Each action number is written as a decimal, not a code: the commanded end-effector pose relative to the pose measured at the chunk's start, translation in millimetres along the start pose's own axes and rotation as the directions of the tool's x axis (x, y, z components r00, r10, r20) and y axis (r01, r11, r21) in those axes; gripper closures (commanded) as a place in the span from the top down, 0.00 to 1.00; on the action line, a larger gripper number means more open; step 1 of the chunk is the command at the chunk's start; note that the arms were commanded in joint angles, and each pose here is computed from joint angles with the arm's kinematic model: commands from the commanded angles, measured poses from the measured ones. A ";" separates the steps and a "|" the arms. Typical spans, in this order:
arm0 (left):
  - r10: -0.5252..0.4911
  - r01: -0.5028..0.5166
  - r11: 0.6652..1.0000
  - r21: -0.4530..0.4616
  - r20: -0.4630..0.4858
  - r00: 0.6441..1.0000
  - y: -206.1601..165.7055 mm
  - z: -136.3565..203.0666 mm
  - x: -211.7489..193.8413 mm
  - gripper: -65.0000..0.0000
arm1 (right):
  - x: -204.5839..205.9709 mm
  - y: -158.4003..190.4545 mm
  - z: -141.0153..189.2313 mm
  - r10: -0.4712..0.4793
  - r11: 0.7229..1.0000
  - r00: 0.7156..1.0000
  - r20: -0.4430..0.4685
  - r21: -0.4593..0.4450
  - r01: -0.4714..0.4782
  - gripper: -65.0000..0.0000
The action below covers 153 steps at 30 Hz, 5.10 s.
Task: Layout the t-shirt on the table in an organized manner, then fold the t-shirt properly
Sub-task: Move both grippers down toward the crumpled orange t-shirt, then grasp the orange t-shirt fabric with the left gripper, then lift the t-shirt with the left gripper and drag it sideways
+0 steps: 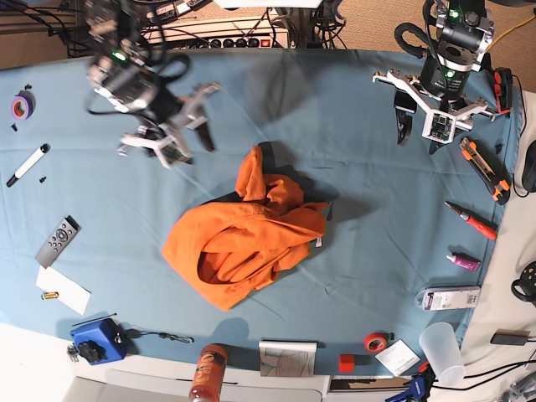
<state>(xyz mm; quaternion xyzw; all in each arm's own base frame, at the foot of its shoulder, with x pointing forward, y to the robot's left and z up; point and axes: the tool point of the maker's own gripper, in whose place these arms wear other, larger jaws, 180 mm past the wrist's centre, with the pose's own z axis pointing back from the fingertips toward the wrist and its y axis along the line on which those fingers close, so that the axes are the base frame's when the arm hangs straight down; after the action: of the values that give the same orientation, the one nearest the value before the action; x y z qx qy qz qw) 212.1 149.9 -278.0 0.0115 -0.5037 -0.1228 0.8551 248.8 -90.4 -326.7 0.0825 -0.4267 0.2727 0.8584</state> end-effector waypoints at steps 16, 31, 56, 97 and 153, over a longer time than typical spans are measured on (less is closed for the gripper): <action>-0.009 0.008 1.000 0.011 0.064 0.998 2.9 -0.5 17.7 0.48 | 7.3 -3.0 -57.8 -0.088 0.994 0.996 -0.009 -0.070 0.087 0.38; -0.082 0.147 0.914 -0.378 0.183 0.980 -87.2 -78.0 39.9 0.48 | 21.1 -22.5 -59.7 -0.050 0.991 0.999 -0.016 -0.124 0.048 0.38; -0.308 0.385 0.849 -0.362 0.253 0.917 -99.6 -185.7 97.9 0.48 | 16.7 -25.3 -59.1 -0.038 0.990 0.998 -0.042 -0.139 0.032 0.38; -0.198 0.243 0.845 -0.477 0.142 0.970 -123.2 -176.2 105.8 0.00 | 5.1 -99.1 -27.2 -0.183 0.935 0.983 0.015 -0.306 0.179 0.38; -0.042 0.166 0.952 -0.256 0.428 0.903 25.6 -41.5 165.2 0.00 | 15.8 -52.8 -19.8 -0.155 0.985 0.987 0.038 0.083 0.152 0.38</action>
<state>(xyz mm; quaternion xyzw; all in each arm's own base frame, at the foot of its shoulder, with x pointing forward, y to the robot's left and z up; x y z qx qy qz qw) 328.5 134.4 -169.0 -0.1123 -0.6299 -0.2351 0.7317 290.2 -122.3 -337.6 0.1530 -0.3991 0.2169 0.8777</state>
